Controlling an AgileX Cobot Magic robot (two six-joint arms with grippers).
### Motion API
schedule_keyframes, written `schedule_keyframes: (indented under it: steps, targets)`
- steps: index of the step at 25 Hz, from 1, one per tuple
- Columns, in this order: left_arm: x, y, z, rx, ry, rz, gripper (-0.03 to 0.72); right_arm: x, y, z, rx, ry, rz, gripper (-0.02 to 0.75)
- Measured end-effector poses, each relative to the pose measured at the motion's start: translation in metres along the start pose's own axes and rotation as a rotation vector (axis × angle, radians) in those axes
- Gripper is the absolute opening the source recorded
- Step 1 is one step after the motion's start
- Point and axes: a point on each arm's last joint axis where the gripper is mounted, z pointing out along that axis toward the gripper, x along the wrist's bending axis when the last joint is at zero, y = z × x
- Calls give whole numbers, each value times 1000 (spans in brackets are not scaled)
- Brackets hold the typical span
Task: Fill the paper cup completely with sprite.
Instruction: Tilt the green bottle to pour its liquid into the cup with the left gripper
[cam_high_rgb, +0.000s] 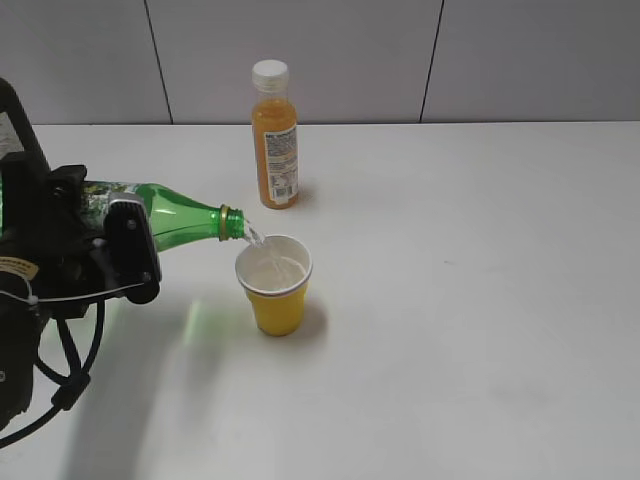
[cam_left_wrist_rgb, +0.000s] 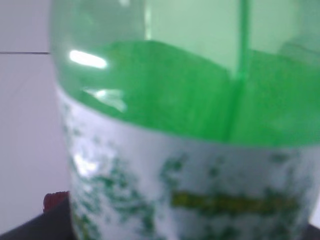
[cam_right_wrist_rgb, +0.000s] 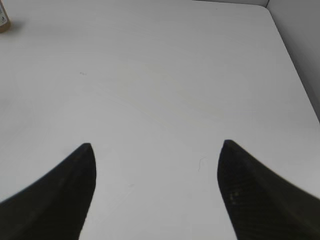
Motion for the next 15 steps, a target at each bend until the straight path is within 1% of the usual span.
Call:
schedule_keyframes:
  steps: [15]
  targets:
    - [0, 0, 0, 0, 1, 13, 438, 0, 0, 0, 0, 0, 0, 585]
